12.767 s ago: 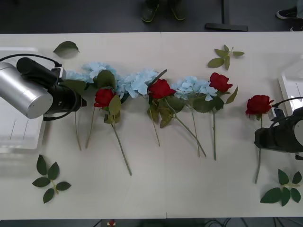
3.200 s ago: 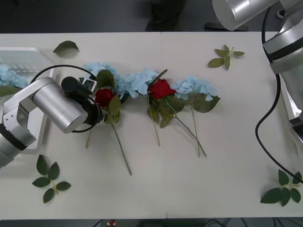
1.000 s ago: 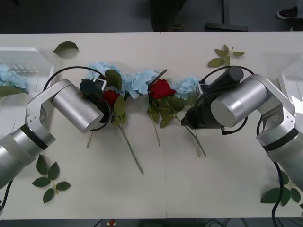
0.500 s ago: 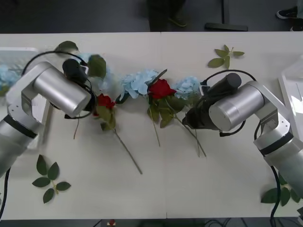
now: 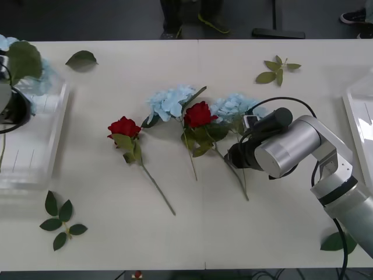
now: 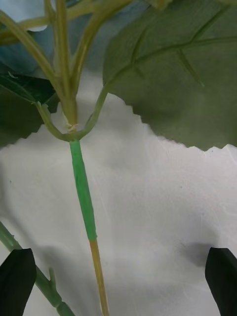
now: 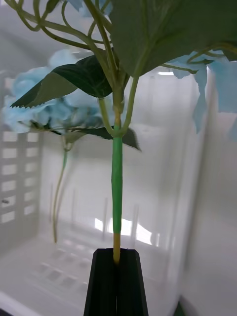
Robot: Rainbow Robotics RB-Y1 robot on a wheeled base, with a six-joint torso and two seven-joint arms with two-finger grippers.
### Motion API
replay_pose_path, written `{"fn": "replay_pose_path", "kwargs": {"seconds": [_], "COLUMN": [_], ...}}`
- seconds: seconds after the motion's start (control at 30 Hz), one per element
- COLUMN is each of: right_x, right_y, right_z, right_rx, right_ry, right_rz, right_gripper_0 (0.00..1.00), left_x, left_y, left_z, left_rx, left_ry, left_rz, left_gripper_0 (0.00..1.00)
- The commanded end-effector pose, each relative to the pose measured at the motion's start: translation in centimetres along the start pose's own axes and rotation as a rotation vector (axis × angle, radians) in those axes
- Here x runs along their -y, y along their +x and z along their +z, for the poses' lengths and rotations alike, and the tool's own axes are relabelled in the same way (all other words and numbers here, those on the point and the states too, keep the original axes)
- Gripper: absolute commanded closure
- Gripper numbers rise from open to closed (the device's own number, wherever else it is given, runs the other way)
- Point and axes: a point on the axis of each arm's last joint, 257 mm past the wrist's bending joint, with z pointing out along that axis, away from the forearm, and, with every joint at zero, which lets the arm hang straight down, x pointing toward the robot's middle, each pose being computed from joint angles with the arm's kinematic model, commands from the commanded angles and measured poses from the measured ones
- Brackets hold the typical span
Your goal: Place the red flowers into the right box and the blue flowers into the left box. If a person shows an open palm, hand one flower to the person first, then continue sorting.
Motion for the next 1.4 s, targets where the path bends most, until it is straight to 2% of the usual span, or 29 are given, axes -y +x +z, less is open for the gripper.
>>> {"fn": "replay_pose_path", "kwargs": {"seconds": [0.03, 0.07, 0.1, 0.13, 0.2, 0.33, 0.37, 0.67, 0.87, 1.0, 1.03, 1.07, 1.1, 1.17, 1.23, 1.4], "right_x": [-1.4, -1.4, -1.5, -1.5, -1.5, -1.7, -1.5, -1.6, -1.5, -1.8, -1.7, -1.5, -1.5, -1.3, -1.1, -0.2], "right_y": [-0.9, -1.0, -1.0, -1.2, -1.3, -1.6, -1.8, -1.9, -2.1, -3.9, -4.2, -5.0, -5.5, -6.5, -7.4, -8.5], "right_z": [-0.3, -0.2, -0.2, -0.1, 0.1, 0.3, 0.3, 0.4, 0.2, -1.0, -1.5, -2.7, -3.8, -6.1, -9.4, -16.7], "right_rx": [0.026, 0.028, 0.031, 0.036, 0.042, 0.059, 0.064, 0.067, 0.071, 0.089, 0.085, 0.081, 0.074, 0.059, 0.037, 0.008], "right_ry": [-0.026, -0.029, -0.031, -0.032, -0.030, -0.032, -0.030, -0.031, -0.038, -0.067, -0.074, -0.079, -0.086, -0.100, -0.125, -0.202], "right_rz": [-0.039, -0.037, -0.036, -0.036, -0.040, -0.044, -0.044, -0.055, -0.048, -0.019, -0.009, -0.008, -0.006, -0.004, -0.010, -0.025], "right_gripper_0": [0.03, 0.11, 0.24, 0.45, 0.67, 0.91, 1.00, 1.00, 1.00, 1.00, 1.00, 1.00, 1.00, 1.00, 1.00, 1.00], "left_x": [-4.3, -4.9, -5.6, -6.4, -7.3, -8.4, -8.5, -8.4, -7.4, -7.4, -7.4, -7.4, -7.4, -7.4, -7.4, -7.4], "left_y": [0.0, 0.0, -0.2, -0.4, -0.7, -0.4, -0.2, 1.7, 2.3, 2.2, 2.1, 2.1, 2.1, 2.1, 2.1, 2.1], "left_z": [0.8, 1.5, 1.9, 2.7, 3.8, 6.0, 6.7, 12.1, 12.6, 12.5, 12.5, 12.5, 12.5, 12.5, 12.5, 12.5], "left_rx": [0.008, 0.015, 0.026, 0.043, 0.071, 0.078, 0.076, 0.098, 0.086, 0.086, 0.089, 0.089, 0.089, 0.089, 0.089, 0.089], "left_ry": [-0.057, -0.067, -0.080, -0.097, -0.113, -0.128, -0.133, -0.166, -0.157, -0.158, -0.158, -0.158, -0.158, -0.158, -0.158, -0.158], "left_rz": [-0.005, -0.019, -0.029, -0.035, -0.041, -0.056, -0.053, -0.046, -0.035, -0.030, -0.027, -0.027, -0.025, -0.025, -0.025, -0.025], "left_gripper_0": [1.00, 1.00, 1.00, 1.00, 1.00, 1.00, 1.00, 1.00, 1.00, 0.99, 0.91, 0.75, 0.67, 0.56, 0.51, 0.51]}}
